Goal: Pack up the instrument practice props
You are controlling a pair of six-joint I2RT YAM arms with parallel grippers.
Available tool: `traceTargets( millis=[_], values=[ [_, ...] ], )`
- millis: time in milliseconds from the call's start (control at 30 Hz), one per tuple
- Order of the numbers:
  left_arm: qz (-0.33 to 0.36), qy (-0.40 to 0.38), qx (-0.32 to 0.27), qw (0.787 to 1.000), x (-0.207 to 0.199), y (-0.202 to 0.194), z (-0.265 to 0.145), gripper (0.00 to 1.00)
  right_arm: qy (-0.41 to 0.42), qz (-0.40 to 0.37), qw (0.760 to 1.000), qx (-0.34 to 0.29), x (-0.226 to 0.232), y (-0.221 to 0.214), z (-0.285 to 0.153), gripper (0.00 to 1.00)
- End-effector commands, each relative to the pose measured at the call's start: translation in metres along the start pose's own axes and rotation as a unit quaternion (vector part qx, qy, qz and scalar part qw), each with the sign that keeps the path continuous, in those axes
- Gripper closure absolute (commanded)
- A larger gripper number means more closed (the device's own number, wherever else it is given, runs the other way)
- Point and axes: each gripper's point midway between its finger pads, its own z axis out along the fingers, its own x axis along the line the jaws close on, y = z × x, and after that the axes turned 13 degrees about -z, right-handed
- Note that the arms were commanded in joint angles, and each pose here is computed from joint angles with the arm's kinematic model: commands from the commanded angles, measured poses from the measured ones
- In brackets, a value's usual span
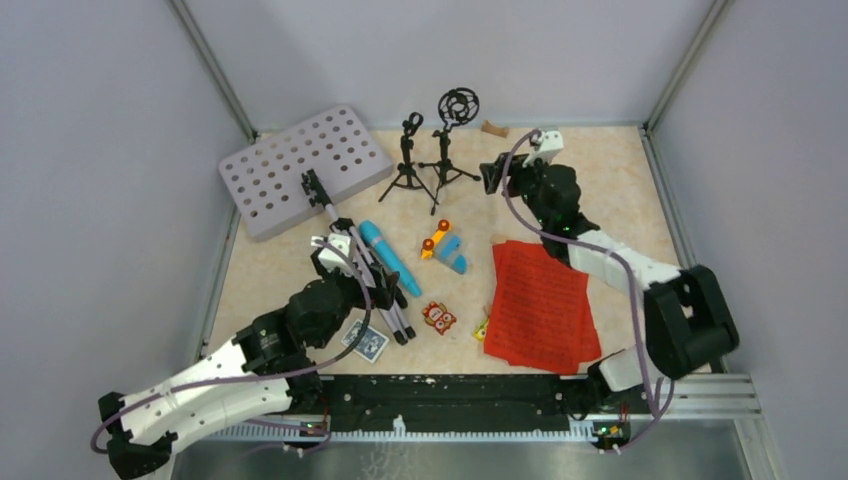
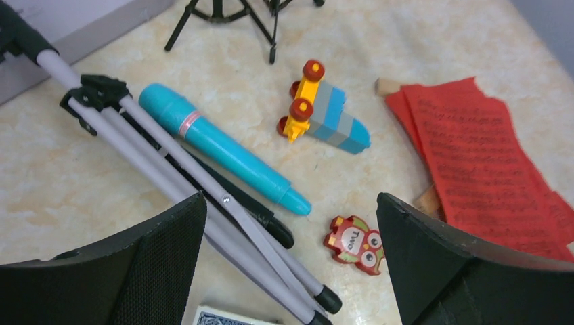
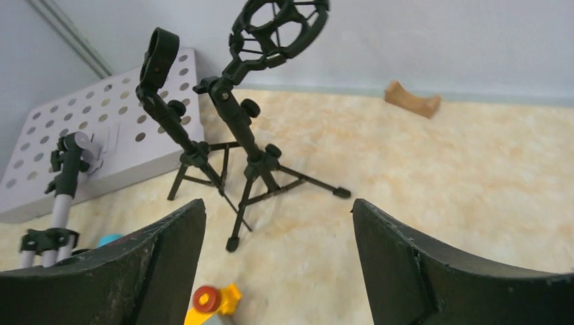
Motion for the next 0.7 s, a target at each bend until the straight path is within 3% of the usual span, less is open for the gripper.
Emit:
traceTargets(
  millis=[0, 133, 267, 367, 500, 667],
  values=[
    [-0.018, 0.043, 0.025, 0.999, 0.004, -0.006, 0.005, 0.01, -0.087, 0.057, 0.983, 0.153, -0.018, -0.022, -0.067, 0.20],
    [-0.004, 0.075, 0.057, 0.996, 0.007, -0.014, 0.008, 0.01, -0.094, 0.047, 0.962, 0.251, -0.020, -0.027, -0.127, 0.17],
    [0.020, 0.099, 0.065, 0.993, 0.012, -0.010, 0.006, 0.01, -0.082, 0.042, 0.959, 0.268, -0.017, -0.011, -0.176, 0.17],
    [0.052, 0.077, 0.057, 0.994, 0.008, -0.001, 0.005, 0.01, -0.083, 0.040, 0.970, 0.225, -0.020, 0.009, -0.204, 0.17],
    [0.096, 0.071, 0.021, 0.993, 0.012, 0.014, 0.005, 0.01, -0.082, 0.047, 0.989, 0.115, -0.023, 0.041, -0.235, 0.17],
    [0.103, 0.071, -0.008, 0.992, 0.014, 0.027, 0.003, 0.01, -0.085, 0.025, 0.995, 0.043, -0.029, 0.046, -0.258, 0.18]
  ],
)
